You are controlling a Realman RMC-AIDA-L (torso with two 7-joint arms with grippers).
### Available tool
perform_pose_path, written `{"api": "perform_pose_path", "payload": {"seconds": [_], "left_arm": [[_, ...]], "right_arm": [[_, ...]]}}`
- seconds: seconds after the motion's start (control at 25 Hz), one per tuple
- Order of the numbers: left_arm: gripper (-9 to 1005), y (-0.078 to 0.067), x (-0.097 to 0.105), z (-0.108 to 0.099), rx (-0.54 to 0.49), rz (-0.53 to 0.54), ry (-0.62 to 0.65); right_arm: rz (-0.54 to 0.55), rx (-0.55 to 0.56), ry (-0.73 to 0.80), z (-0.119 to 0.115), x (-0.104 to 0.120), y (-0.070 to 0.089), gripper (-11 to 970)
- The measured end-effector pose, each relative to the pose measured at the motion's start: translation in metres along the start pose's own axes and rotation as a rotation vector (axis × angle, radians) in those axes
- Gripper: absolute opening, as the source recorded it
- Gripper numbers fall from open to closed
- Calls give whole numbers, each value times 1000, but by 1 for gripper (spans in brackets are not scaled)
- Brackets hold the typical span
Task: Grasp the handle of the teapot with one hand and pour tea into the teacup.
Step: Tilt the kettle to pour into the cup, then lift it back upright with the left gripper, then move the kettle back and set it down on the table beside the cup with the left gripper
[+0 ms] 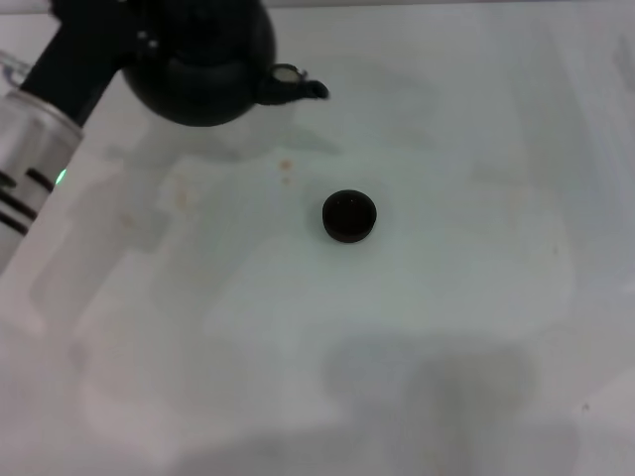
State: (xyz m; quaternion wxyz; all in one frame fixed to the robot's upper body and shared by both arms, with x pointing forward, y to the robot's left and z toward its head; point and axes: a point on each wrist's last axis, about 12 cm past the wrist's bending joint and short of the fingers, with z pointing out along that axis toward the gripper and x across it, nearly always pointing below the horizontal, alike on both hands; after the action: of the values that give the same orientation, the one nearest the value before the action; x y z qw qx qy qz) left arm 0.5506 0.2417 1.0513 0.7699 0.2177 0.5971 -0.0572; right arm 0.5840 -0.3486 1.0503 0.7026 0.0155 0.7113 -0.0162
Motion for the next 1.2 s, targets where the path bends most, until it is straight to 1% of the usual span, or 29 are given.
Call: {"api": "perform_pose_path", "payload": {"seconds": [0.04,0.2,0.36,0.6,0.84,1.0,1.2], "left_arm": [[106,0,0,0,0,0,0],[106,-2,7,-18,-63,-54,36],[107,-8,13,-32,-115,-110,71],[107,-15,19,-45,-200,-192,114],[106,-23,25,-49,-266,-219,193],[106,-28,27,-48,-258,-236,216],[122,-33,26,-46,-227,-244,214]], "right_arm": [[0,0,-3,0,-1,0,832],[-2,-5,-15,4,-4,1,832],[-7,-12,-34,9,-10,3,832],[-4,-19,-54,15,-16,6,832],[-7,-27,-64,20,-20,10,832],[-9,-29,-67,22,-22,11,832],[-10,-31,-68,23,-22,12,832]]}}
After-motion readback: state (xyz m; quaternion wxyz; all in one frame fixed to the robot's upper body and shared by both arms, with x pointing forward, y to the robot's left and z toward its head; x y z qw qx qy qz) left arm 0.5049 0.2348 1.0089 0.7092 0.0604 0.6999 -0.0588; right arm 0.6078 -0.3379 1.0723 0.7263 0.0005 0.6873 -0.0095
